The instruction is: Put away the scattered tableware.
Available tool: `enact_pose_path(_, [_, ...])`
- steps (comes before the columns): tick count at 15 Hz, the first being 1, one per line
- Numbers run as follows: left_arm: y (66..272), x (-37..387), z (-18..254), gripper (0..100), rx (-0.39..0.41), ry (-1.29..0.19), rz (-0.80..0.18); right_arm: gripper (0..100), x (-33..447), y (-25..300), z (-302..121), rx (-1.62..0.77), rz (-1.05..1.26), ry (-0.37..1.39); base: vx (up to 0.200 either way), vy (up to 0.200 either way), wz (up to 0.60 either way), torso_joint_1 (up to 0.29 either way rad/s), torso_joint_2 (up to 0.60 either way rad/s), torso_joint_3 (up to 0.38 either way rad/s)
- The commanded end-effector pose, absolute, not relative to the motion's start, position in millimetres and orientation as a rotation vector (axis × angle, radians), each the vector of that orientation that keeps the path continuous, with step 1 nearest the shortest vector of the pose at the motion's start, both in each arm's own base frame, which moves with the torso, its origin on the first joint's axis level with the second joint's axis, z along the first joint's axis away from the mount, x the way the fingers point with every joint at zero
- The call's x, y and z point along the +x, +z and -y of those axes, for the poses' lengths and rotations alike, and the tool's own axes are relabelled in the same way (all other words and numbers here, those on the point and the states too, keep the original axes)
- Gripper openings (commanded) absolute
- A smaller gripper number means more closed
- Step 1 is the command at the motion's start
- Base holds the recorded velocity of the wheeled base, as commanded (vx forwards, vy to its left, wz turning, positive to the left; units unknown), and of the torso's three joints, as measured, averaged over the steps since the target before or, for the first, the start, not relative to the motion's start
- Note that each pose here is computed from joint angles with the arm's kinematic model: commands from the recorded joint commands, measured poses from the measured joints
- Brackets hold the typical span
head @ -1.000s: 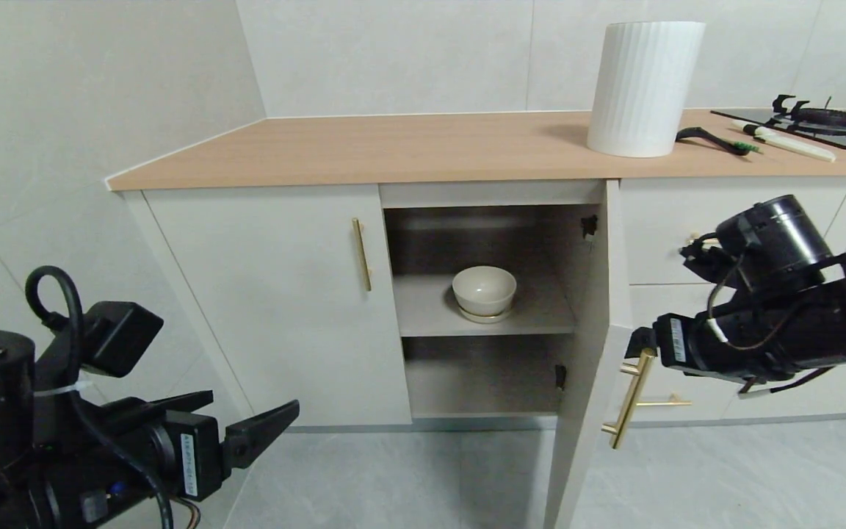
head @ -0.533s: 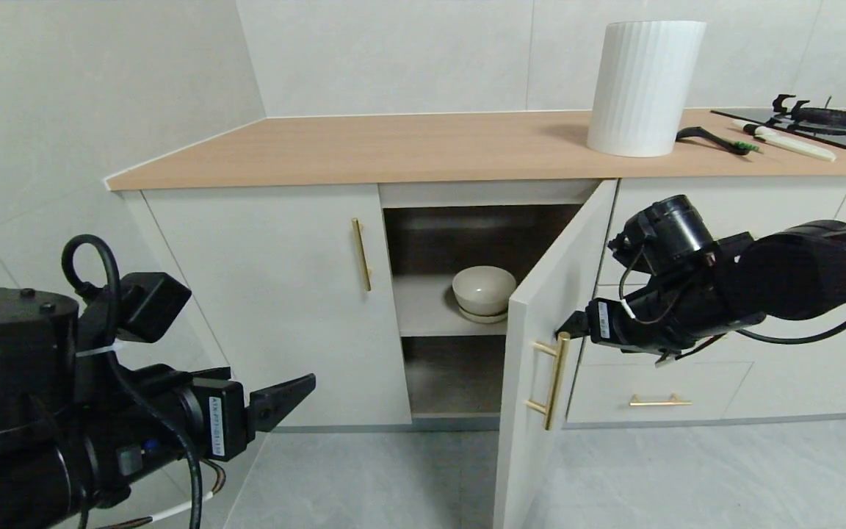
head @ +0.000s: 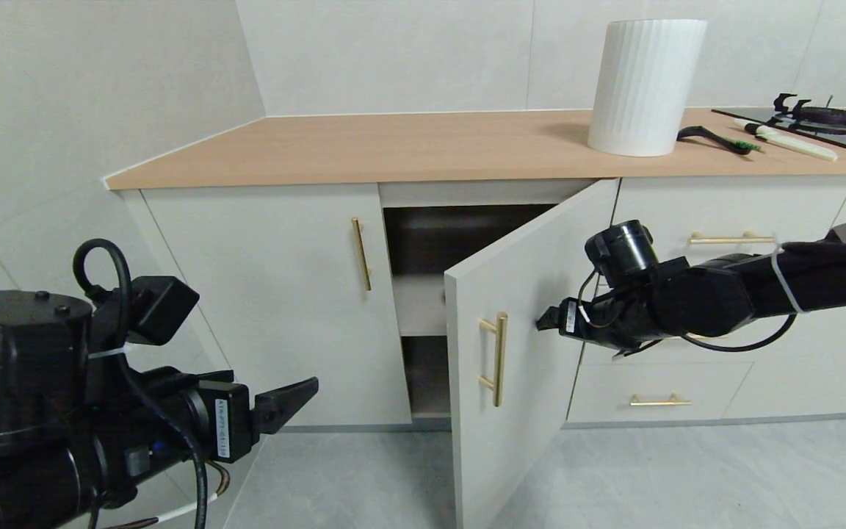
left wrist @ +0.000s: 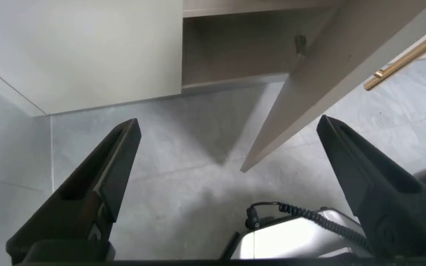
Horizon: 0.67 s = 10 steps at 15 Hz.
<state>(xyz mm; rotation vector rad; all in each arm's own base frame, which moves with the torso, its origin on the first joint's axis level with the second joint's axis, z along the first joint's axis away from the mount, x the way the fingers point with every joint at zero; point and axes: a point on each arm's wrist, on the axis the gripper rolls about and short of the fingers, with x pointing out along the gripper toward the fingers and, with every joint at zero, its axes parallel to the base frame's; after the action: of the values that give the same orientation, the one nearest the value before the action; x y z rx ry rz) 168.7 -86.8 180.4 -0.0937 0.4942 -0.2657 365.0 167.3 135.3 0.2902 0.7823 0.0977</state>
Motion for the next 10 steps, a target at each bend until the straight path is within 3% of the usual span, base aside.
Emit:
enact_pose_path(1, [179.7,168.4,86.6,100,-0.094,-0.266,-0.496,100,366.8,129.1,-168.4,0.285,-0.796,0.093,0.000,0.000,0.00,0.000,0.00,0.000])
enact_pose_path(10, [178.3,169.2,87.0,100,-0.091,-0.265,-0.505,100,371.0,126.7,-172.8,0.309,-0.746,0.067,0.000,0.000,0.00,0.000,0.00,0.000])
